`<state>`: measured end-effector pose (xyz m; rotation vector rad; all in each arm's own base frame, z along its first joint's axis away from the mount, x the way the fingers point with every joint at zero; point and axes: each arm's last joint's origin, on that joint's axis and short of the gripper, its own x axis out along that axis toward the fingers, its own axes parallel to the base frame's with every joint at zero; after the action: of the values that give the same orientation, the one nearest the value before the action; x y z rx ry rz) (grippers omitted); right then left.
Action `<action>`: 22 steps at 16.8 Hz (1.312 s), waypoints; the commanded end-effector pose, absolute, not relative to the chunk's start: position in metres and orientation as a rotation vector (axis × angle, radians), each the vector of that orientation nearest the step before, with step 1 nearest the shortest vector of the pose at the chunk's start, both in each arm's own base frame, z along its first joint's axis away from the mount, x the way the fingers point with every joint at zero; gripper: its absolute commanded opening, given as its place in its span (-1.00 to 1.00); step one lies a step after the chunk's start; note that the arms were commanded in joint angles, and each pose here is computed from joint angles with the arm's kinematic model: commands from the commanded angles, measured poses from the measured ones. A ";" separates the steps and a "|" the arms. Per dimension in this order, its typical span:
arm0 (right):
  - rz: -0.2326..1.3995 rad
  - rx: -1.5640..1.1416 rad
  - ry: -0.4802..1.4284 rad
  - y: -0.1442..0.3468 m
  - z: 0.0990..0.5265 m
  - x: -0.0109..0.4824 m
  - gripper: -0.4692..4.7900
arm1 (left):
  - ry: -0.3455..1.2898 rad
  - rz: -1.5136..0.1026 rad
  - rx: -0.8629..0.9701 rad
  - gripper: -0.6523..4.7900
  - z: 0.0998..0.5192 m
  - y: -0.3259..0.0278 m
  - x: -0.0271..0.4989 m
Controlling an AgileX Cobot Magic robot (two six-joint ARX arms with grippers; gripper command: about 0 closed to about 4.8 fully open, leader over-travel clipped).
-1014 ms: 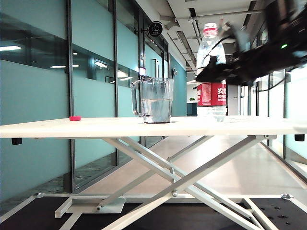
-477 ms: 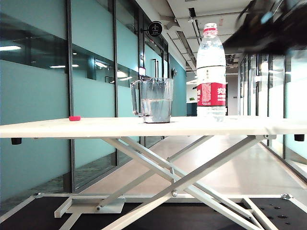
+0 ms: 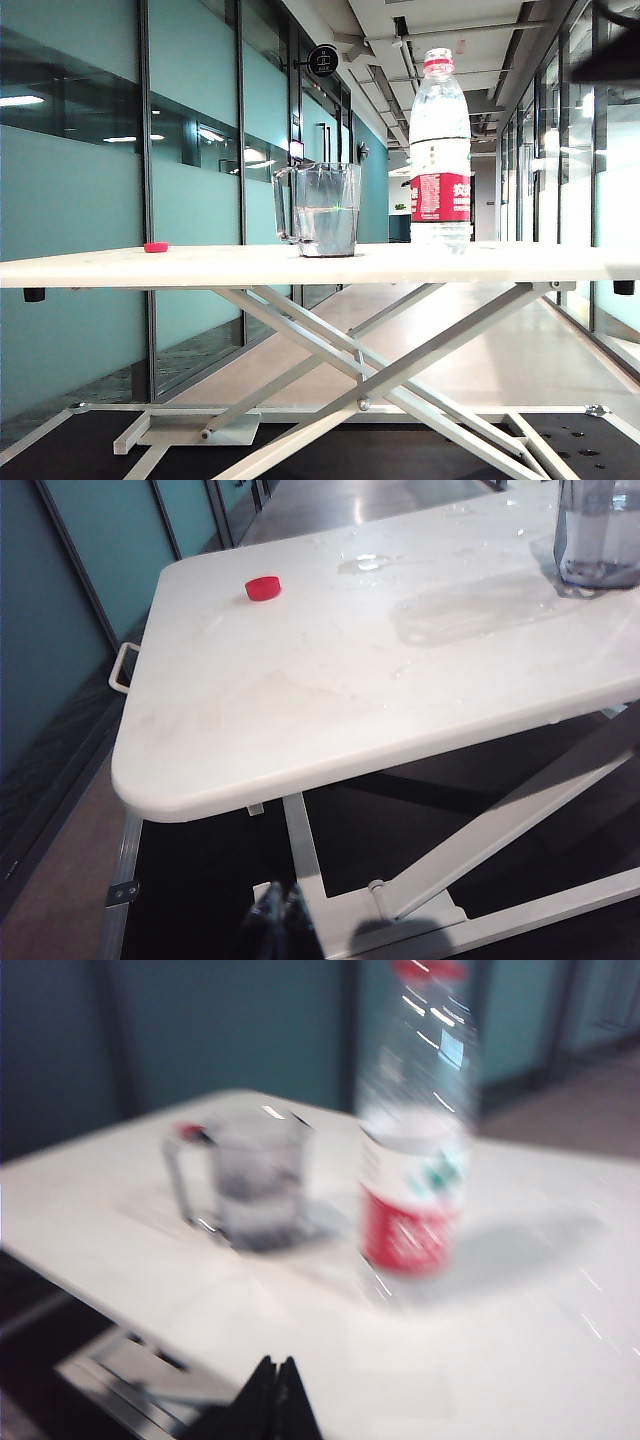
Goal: Pick up the mineral water bottle on the table and pour water into the mug until it's half full.
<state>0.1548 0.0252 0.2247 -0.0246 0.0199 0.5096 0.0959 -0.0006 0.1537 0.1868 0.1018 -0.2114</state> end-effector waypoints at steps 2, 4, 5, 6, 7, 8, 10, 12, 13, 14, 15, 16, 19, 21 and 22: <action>0.271 -0.019 0.147 0.018 0.210 0.138 -0.86 | 0.099 -0.137 0.190 -0.78 0.155 0.002 0.096; 0.196 -0.026 0.142 0.015 0.207 0.130 -0.86 | 0.098 -0.139 0.190 -0.78 0.155 0.001 0.096; 0.188 -0.027 0.108 0.014 0.206 0.127 -0.86 | 0.098 -0.140 0.190 -0.78 0.155 0.001 0.096; 0.172 -0.028 0.086 0.014 0.205 0.124 -0.86 | 0.096 -0.140 0.190 -0.78 0.155 0.001 0.096; 0.151 -0.028 0.061 0.012 0.202 0.119 -0.86 | 0.096 -0.140 0.190 -0.78 0.155 0.001 0.096; 0.150 -0.028 0.029 0.012 0.197 0.113 -0.86 | 0.094 -0.140 0.191 -0.78 0.156 0.001 0.096; 0.150 -0.027 -0.027 0.011 0.191 0.105 -0.86 | 0.088 -0.145 0.192 -0.78 0.156 0.001 0.096; 0.145 -0.027 -0.093 0.010 0.183 0.098 -0.86 | 0.074 -0.178 0.214 -0.78 0.157 0.000 0.096; 0.131 -0.027 -0.124 0.009 0.178 0.095 -0.86 | 0.063 -0.210 0.215 -0.78 0.158 -0.001 0.096; 0.103 -0.025 -0.107 0.007 0.175 0.096 -0.86 | 0.064 -0.229 0.210 -0.78 0.157 -0.001 0.096; 0.090 -0.026 -0.090 0.006 0.174 0.097 -0.86 | 0.066 -0.237 0.209 -0.78 0.157 -0.001 0.096; 0.069 -0.027 -0.084 0.004 0.173 0.097 -0.86 | 0.067 -0.236 0.209 -0.78 0.157 -0.001 0.096; -0.007 -0.033 -0.094 -0.006 0.174 0.097 -0.85 | 0.070 -0.236 0.209 -0.78 0.157 -0.001 0.096; 0.011 -0.036 -0.092 -0.006 0.174 0.097 -0.85 | 0.070 -0.236 0.209 -0.78 0.157 -0.001 0.096; 0.019 -0.036 -0.093 -0.006 0.174 0.097 -0.85 | 0.070 -0.236 0.209 -0.78 0.157 -0.001 0.096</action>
<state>0.0967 -0.0066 0.1726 -0.0377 -0.0747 0.0065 0.0959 -0.0012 0.1553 0.2071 0.0803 -0.2325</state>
